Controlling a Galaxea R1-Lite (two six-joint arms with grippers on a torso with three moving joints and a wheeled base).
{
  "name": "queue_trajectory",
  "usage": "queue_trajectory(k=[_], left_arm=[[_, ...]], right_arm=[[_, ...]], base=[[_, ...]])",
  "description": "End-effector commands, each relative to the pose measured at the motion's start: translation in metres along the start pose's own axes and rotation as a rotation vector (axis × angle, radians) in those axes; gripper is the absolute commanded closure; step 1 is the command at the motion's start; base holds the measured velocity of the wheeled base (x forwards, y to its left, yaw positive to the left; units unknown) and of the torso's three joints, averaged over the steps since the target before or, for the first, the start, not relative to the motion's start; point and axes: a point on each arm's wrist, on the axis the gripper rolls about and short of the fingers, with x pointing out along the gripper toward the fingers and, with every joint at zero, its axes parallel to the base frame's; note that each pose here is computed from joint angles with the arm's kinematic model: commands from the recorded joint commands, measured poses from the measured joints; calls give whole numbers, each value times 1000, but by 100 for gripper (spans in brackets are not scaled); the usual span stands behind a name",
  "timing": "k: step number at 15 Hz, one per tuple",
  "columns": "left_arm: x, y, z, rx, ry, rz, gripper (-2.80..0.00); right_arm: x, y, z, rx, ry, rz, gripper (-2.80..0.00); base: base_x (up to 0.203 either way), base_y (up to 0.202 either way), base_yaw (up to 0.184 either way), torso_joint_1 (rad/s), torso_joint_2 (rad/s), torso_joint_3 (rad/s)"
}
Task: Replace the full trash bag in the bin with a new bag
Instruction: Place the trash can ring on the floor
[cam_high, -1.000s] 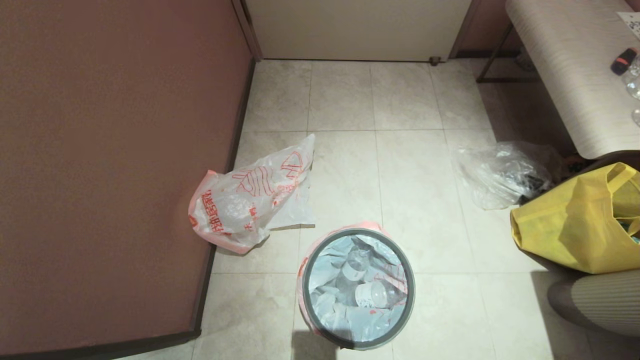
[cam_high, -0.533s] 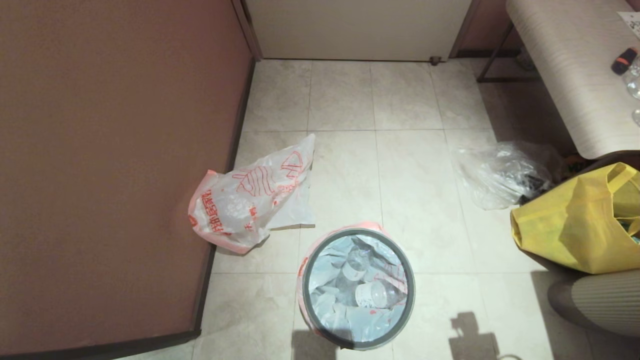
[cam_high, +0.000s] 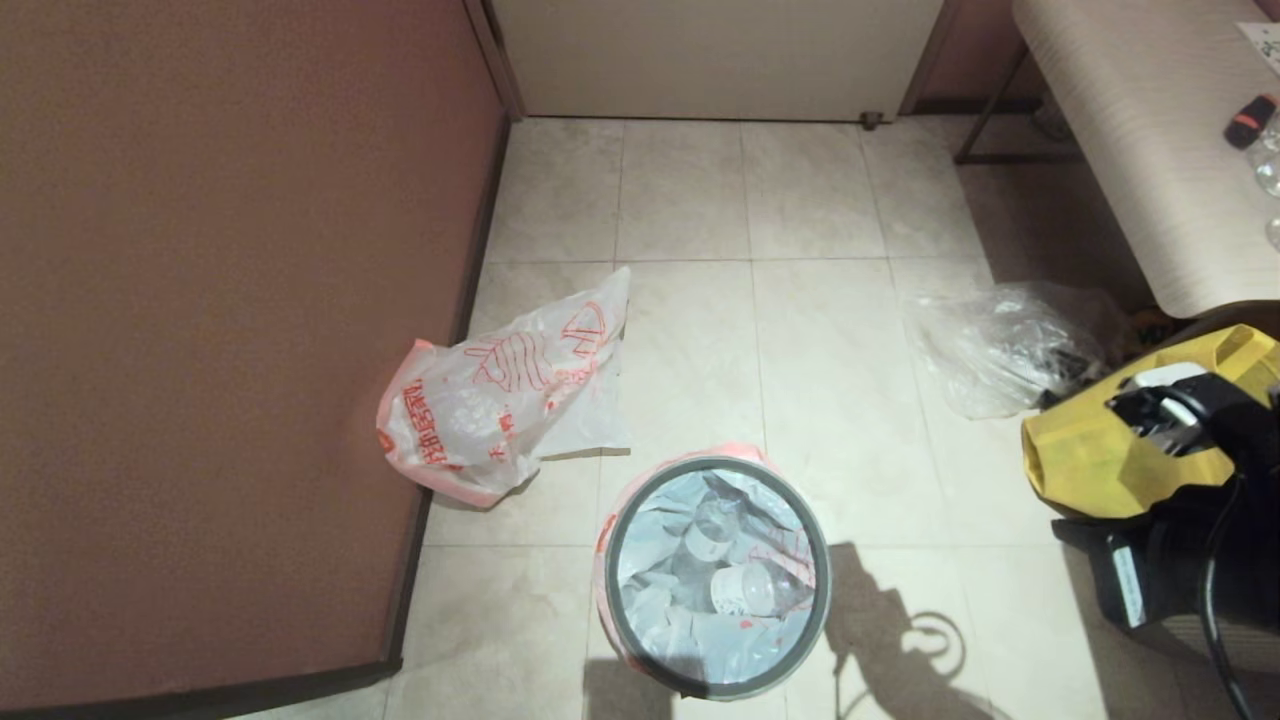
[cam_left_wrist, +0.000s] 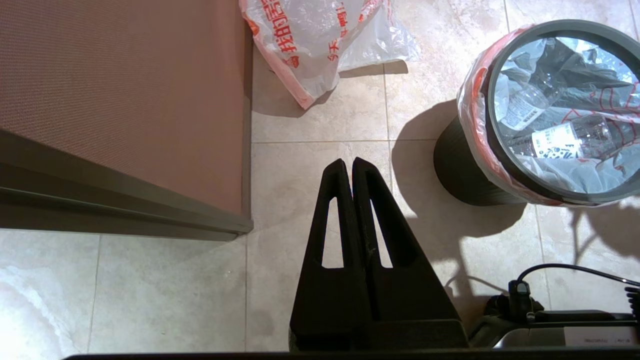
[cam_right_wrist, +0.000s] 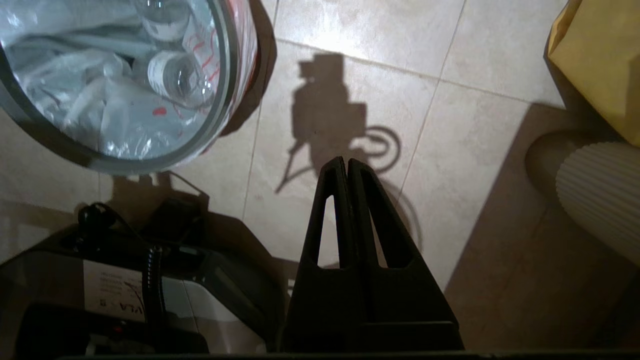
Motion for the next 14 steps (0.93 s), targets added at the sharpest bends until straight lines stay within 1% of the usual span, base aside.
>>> queue_trajectory(k=[1,2,3,5,6,7,10,11,12,14], left_arm=[[0,0,0,-4,2,3,0],[0,0,0,-3,2,1,0],[0,0,0,-3,2,1,0],[0,0,0,-1,2,1,0],[0,0,0,-3,2,1,0],[0,0,0,-3,2,1,0],[0,0,0,-3,2,1,0],[0,0,0,-3,2,1,0],[0,0,0,-3,2,1,0],[0,0,0,-3,2,1,0]], right_arm=[[0,20,-14,-54,27,-3,0],[2,22,-19,-47,43,-31,0],[10,27,-22,-59,72,-44,0],[18,43,-31,-108,116,-14,0],[25,48,-32,-104,118,-11,0],[33,53,-31,-100,113,-10,0],[78,77,-38,-133,144,-15,0],[96,86,-41,-148,133,-13,0],[111,93,-41,-168,103,-12,0],[127,100,-34,-233,34,-16,0]], base=[[0,0,0,0,0,0],[0,0,0,0,0,0],[0,0,0,0,0,0],[0,0,0,0,0,0],[0,0,0,0,0,0],[0,0,0,0,0,0],[0,0,0,0,0,0],[0,0,0,0,0,0],[0,0,0,0,0,0],[0,0,0,0,0,0]])
